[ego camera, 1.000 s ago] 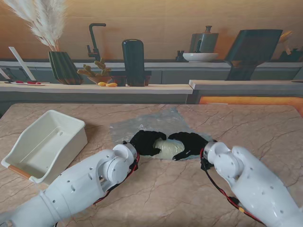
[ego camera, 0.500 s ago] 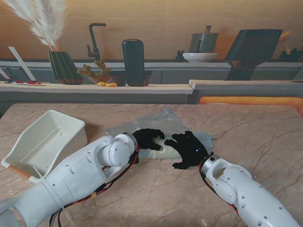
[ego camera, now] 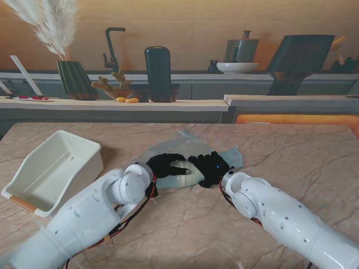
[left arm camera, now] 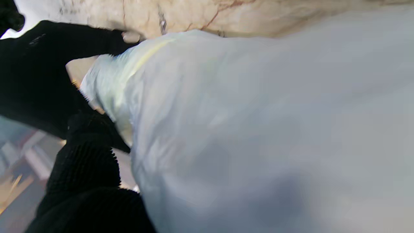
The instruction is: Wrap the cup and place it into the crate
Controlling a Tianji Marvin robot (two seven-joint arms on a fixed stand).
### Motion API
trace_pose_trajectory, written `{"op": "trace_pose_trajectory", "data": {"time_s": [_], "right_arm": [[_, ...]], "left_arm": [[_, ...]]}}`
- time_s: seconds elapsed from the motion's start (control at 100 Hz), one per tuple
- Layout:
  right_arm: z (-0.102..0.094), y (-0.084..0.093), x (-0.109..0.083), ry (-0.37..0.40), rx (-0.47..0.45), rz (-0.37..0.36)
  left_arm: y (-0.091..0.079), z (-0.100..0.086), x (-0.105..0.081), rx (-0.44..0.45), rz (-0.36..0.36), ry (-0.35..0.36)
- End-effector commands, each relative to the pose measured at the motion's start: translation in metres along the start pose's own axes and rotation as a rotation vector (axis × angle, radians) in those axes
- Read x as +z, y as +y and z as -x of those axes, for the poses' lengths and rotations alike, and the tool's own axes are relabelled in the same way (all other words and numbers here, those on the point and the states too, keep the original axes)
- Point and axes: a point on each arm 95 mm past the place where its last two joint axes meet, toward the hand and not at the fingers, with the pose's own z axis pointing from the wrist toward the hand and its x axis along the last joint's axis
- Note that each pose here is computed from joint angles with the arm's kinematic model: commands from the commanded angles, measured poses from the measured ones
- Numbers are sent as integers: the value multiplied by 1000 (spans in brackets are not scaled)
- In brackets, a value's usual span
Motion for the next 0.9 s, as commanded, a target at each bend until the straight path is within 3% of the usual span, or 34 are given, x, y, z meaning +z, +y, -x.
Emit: {"op": "trace_pose_trajectory", "data": {"time_s": [0.0, 0.11, 0.21, 0.3, 0.41, 0.58, 0.77, 0.89], "right_arm": [[-2, -30, -5, 9, -8, -101], [0, -26, 0, 14, 42, -169], [2, -22, 1, 14, 87, -263], [2, -16, -1, 8, 138, -343], [4, -11, -3, -8, 218, -450], [11, -8, -3, -25, 326, -551], [20, -11, 0, -41, 413, -630], [22, -13, -1, -54, 452, -630]], "left_arm": [[14, -2, -13, 19, -12, 35], [3, -15, -35, 83, -164, 133], [-2, -25, -57, 177, -251, 222], [-2, -30, -70, 280, -266, 302], [6, -32, -76, 379, -225, 349], [24, -28, -63, 517, -119, 322], [41, -15, -40, 624, -18, 211], [49, -6, -28, 661, -16, 147]]}}
